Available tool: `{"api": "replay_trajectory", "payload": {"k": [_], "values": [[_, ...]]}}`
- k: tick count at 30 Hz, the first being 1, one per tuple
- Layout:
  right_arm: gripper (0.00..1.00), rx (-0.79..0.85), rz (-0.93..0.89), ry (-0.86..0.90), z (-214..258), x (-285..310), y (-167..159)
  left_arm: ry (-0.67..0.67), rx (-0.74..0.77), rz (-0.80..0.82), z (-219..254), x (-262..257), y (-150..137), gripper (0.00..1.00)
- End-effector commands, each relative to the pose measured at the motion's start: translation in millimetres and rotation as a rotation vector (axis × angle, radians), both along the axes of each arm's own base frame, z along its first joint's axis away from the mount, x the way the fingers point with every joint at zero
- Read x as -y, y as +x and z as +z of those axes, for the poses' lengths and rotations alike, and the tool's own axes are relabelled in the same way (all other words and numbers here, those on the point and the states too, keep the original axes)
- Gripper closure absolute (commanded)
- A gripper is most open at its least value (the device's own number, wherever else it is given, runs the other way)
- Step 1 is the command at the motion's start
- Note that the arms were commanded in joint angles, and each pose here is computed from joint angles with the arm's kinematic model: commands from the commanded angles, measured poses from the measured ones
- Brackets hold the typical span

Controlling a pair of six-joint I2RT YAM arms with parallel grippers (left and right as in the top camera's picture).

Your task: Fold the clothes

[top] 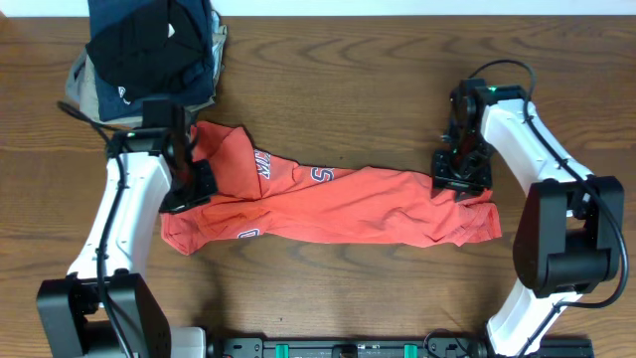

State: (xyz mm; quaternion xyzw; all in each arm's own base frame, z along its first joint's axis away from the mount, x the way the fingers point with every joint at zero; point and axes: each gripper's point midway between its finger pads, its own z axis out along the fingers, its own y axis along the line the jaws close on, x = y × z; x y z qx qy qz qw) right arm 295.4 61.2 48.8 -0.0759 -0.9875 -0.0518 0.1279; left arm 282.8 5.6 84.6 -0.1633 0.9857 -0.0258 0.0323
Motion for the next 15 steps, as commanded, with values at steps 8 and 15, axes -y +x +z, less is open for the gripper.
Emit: {"api": "replay_trajectory", "payload": {"k": [8, 15], "values": [[0.43, 0.015, 0.092, -0.034, 1.6, -29.7, -7.4, -0.050, 0.083, -0.144, -9.0, 51.5, 22.9, 0.92], [0.35, -0.003, 0.010, -0.220, -1.5, 5.0, -12.0, -0.049, 0.049, -0.147, -31.9, 53.3, 30.5, 0.92]]}}
